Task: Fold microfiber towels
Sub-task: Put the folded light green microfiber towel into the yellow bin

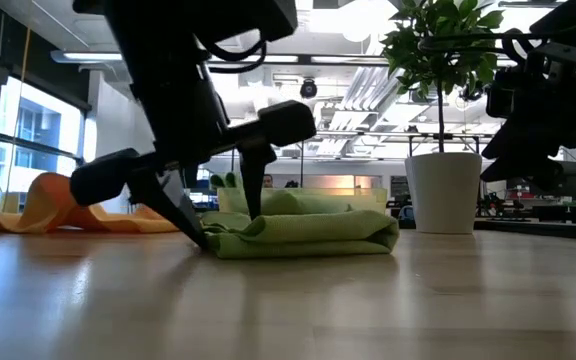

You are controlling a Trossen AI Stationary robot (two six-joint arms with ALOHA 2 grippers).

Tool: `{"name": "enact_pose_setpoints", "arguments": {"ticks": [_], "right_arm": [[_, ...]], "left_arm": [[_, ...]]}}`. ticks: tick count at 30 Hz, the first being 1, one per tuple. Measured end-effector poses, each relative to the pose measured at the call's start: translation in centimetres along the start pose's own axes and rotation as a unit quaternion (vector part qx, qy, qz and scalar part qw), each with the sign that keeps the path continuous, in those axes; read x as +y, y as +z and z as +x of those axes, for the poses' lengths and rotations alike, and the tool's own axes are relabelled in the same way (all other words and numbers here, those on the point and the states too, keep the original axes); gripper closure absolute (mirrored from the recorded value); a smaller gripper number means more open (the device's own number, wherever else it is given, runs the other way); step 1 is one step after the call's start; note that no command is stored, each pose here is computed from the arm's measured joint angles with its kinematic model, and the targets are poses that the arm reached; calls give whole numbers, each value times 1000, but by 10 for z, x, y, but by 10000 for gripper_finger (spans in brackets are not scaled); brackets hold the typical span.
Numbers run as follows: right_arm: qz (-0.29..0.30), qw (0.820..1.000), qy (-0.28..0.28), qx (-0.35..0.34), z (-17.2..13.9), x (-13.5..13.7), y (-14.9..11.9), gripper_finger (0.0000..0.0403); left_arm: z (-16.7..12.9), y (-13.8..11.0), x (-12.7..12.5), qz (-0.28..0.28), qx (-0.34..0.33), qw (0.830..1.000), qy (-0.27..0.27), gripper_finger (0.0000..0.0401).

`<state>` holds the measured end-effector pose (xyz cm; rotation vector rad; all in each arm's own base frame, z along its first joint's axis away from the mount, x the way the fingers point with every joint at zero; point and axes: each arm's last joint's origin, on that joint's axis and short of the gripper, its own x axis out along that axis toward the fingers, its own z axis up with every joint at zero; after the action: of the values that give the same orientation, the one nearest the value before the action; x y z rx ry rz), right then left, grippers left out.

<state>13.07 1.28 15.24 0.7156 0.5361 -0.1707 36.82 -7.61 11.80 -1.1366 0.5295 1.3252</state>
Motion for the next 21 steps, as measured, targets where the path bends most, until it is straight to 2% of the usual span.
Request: {"name": "enact_pose_setpoints", "arguments": {"ticks": [3,13,17,21], "right_arm": [[0,1000,-1,1,0,0,0,236],[0,1000,-2,3,0,0,-1,236],[0,1000,-2,3,0,0,-1,236],[0,1000,-3,3,0,-1,-1,236]], "left_arm": [[5,2,-2,16,9,1000,6,206],[8,5,-4,66,9,998,3,359],[2,11,-8,104,22,994,-9,392],[-8,26,-17,150,34,988,-31,395]]}}
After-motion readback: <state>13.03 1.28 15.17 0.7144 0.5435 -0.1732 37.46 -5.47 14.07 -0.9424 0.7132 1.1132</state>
